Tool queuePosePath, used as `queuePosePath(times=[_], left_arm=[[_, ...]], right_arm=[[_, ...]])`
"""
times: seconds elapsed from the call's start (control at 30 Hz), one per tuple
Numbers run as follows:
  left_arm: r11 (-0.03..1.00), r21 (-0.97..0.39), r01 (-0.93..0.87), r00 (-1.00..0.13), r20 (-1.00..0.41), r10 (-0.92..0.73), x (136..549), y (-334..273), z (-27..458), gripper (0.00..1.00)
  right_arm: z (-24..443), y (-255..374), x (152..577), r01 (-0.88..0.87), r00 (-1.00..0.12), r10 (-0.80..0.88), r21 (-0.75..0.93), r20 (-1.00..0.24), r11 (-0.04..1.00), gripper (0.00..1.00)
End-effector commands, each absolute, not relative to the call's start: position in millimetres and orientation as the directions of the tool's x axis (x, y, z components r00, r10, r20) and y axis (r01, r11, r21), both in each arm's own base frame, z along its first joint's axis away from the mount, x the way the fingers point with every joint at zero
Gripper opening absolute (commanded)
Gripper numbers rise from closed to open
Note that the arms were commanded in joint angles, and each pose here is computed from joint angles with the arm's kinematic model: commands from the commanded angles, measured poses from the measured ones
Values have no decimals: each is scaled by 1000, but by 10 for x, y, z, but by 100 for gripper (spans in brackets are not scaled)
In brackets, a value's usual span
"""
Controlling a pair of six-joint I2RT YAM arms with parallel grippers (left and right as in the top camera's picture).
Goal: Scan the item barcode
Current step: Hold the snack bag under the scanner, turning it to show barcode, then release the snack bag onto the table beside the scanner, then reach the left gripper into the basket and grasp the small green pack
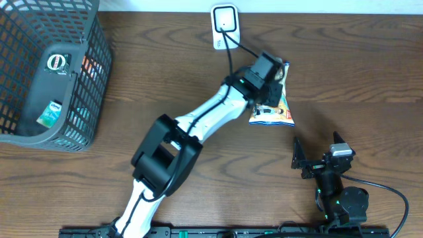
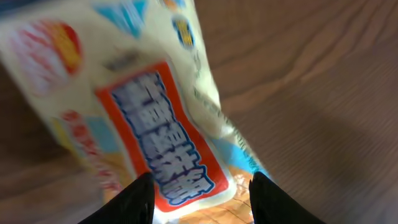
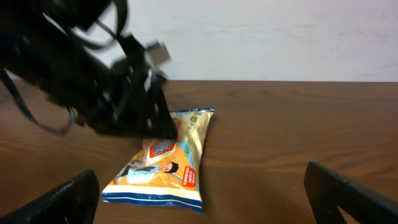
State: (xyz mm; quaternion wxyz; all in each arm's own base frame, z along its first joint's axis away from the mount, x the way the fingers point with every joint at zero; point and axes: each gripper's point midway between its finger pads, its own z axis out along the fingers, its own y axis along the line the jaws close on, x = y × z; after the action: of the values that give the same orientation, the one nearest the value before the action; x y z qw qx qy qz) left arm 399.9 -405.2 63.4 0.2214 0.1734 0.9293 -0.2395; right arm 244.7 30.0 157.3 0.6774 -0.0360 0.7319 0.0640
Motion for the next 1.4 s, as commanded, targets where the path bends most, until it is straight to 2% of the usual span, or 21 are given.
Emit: queuePosePath(times=[0.0,0.17,0.3,0.43,0.73,0.8,0.83,0.87,0.9,1.07,1.13,1.23,1.37], left_arm=[[846,-327,421,-850,-467,243,4012,-4032,310,49],[850,-306,428,-852,-451,267,4029,-3963,171,49],[834,-287,472,-816,-501,289,4127,-3912,397,50],[828,-305,471,-781,-580,231,4274,-3823,947,59],[835,-330,440,-667,-742,59,4558,-3218,2314,62],[842,-300,449,-615,-787,48,4614,-2989,2613,62],[848,-279,452,-585,-810,45,4642,-2851,2767,65],[854,-259,450,-552,-833,39,4668,-2703,2930,73],[863,-248,440,-525,-851,23,4689,-2545,3087,76],[920,-223,322,-399,-913,-81,4754,-1592,3770,78],[947,-177,268,-348,-934,-77,4782,-1171,3929,86],[982,-87,170,-299,-954,-33,4833,-515,4034,87],[992,-15,-128,-293,-955,-53,4846,565,4004,92]], right_arm=[[1568,281,2447,-130,-78,23,33,-997,991,99],[1567,281,2447,-130,-78,23,33,-997,991,99],[1567,281,2447,-130,-78,23,33,-997,991,99],[1567,281,2447,-130,-78,23,33,-997,991,99],[1568,280,2447,-130,-78,23,33,-997,991,99],[1568,281,2447,-130,-78,23,33,-997,991,99],[1568,281,2447,-130,-78,23,33,-997,991,99],[1568,281,2447,-130,-78,23,33,-997,991,99],[1568,280,2447,-130,-78,23,33,-997,991,99],[1567,281,2447,-130,-78,23,33,-997,991,99],[1568,281,2447,-130,-78,23,33,-997,991,99],[1568,281,2447,-130,-78,23,33,-997,991,99],[1568,281,2447,-130,-78,23,33,-997,991,99]])
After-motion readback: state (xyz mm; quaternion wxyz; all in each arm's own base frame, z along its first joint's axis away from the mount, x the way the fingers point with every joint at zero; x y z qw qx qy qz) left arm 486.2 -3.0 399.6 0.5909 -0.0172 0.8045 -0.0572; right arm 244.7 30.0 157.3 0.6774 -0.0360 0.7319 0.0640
